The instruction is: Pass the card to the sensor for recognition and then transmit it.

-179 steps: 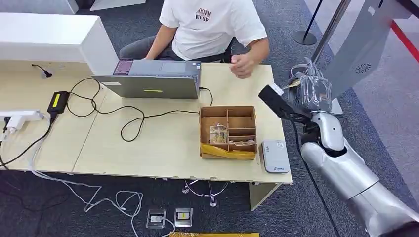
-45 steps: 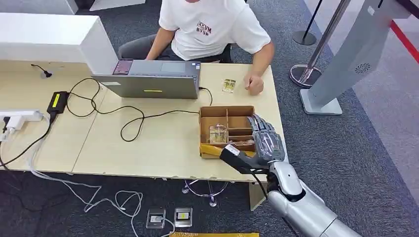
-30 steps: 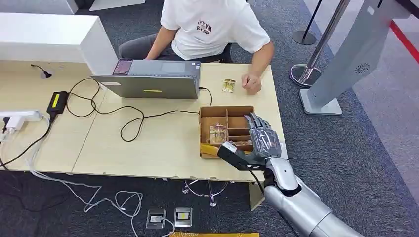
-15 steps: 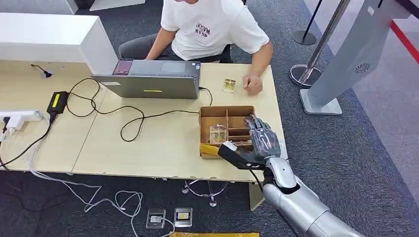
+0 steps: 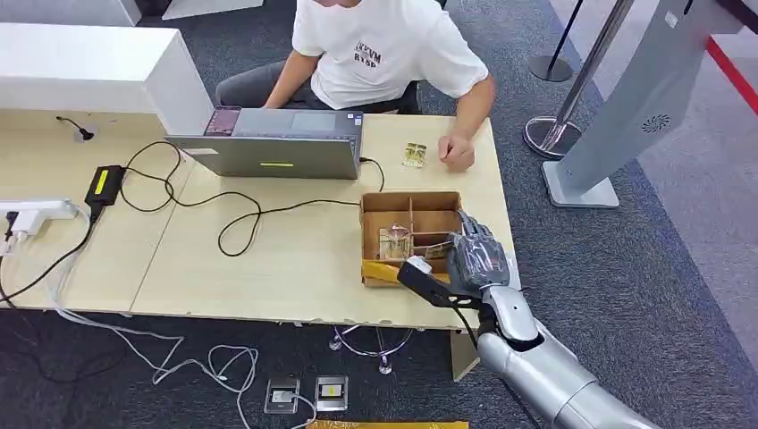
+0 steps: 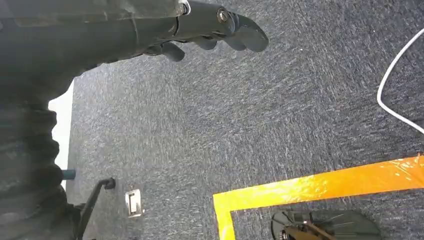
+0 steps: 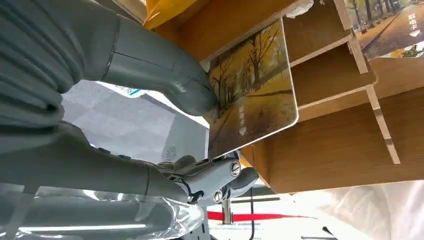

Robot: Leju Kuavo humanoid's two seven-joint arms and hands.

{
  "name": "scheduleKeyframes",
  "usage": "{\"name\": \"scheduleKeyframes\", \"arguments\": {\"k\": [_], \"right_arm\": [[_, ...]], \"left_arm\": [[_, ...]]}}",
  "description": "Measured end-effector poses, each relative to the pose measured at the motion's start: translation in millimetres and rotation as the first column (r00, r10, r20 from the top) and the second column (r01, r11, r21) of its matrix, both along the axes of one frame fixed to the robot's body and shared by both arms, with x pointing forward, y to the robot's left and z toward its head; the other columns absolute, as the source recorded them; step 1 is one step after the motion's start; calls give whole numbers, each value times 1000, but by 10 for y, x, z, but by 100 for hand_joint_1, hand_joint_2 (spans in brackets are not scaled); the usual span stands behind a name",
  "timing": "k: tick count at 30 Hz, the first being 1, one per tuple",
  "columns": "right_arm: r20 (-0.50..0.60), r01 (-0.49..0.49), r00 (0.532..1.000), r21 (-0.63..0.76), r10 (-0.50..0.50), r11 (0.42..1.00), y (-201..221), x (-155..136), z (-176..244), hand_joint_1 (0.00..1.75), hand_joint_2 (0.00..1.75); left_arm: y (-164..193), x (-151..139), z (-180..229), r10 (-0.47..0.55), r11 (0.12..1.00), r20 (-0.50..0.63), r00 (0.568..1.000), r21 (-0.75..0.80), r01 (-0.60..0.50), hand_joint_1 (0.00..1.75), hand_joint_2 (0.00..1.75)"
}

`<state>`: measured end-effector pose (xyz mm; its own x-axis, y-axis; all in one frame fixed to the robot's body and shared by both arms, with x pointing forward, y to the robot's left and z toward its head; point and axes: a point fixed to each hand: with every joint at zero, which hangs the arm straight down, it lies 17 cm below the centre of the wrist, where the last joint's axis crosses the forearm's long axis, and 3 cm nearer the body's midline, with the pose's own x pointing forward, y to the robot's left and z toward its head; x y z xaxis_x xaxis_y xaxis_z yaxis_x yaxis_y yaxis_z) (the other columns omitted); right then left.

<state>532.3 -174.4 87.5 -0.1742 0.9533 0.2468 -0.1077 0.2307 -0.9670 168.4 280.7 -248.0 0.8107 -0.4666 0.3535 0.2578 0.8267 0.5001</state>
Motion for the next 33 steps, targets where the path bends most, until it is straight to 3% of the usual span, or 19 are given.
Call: {"name": "scheduleKeyframes", "arguments": {"k": [20,28,33], "right_arm": [[20,24,1000,11,-24,1000,-49,21,34,175,175],[97,85,991,41,-88,996,-199,213,378,175,175],[194,140,969,86,-155,986,-417,467,951,175,175]], "left_arm": [[-29,25,11,-25,1000,7,1000,6,25,0,175],[-43,76,27,-45,999,17,999,10,45,0,175],[-56,99,35,-58,998,22,998,13,57,0,175]]}}
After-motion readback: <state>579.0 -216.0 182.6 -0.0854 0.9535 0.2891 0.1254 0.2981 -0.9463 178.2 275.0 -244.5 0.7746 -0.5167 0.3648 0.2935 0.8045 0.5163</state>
